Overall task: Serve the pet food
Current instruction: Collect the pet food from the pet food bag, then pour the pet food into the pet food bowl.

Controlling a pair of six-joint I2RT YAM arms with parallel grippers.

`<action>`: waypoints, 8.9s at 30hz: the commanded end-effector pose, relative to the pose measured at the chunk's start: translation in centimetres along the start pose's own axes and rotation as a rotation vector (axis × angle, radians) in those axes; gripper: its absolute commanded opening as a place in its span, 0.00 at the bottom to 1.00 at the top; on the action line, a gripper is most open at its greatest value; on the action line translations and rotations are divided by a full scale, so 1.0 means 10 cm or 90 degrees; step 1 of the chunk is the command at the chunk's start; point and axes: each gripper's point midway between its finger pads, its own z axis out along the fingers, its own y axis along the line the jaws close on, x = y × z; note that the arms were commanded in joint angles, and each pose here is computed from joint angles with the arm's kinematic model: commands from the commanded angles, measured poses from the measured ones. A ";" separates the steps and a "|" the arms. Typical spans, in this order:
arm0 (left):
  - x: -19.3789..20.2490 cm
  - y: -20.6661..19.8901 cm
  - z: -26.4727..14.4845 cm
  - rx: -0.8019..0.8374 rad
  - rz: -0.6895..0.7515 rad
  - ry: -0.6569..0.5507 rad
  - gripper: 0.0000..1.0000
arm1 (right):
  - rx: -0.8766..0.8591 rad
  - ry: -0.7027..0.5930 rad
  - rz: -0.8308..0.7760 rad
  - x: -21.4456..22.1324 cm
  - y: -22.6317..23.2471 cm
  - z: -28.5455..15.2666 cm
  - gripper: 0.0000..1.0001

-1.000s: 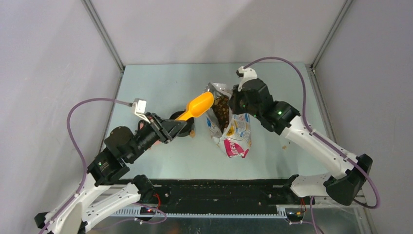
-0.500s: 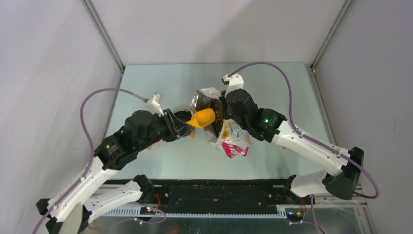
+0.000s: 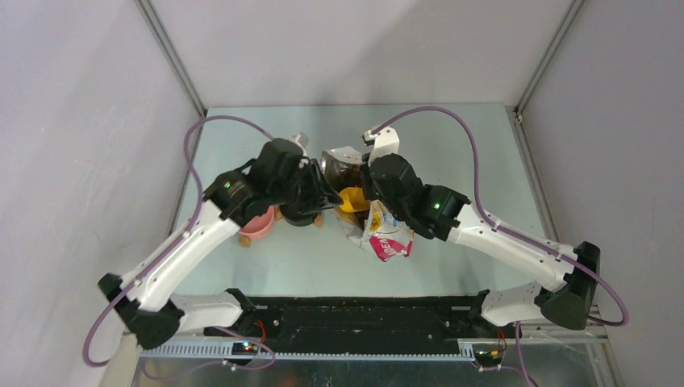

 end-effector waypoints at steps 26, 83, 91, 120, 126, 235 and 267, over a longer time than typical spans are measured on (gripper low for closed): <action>0.22 0.43 0.58 -0.227 0.029 0.199 0.00 | 0.062 -0.101 0.027 -0.34 -0.17 -0.14 0.00; -0.07 -0.13 0.31 0.288 -0.012 -0.076 0.00 | 0.161 -0.163 0.143 -0.31 -1.02 -0.54 0.00; -0.10 0.01 0.24 0.181 0.072 -0.060 0.00 | 0.150 -0.161 0.140 -0.31 -1.00 -0.56 0.00; -0.18 -0.32 0.12 0.514 -0.108 -0.085 0.00 | 0.108 -0.159 0.144 -0.31 -0.89 -0.71 0.00; -0.21 -0.33 -0.01 0.564 -0.164 -0.091 0.00 | 0.102 -0.166 0.153 -0.34 -0.89 -0.75 0.00; -0.21 2.05 -0.18 0.094 -0.355 -0.426 0.00 | 0.162 -0.210 0.151 -0.35 -1.11 -0.84 0.00; -0.35 1.97 -0.18 -0.093 -0.189 -0.251 0.00 | 0.166 -0.199 0.151 -0.25 -1.16 -0.77 0.00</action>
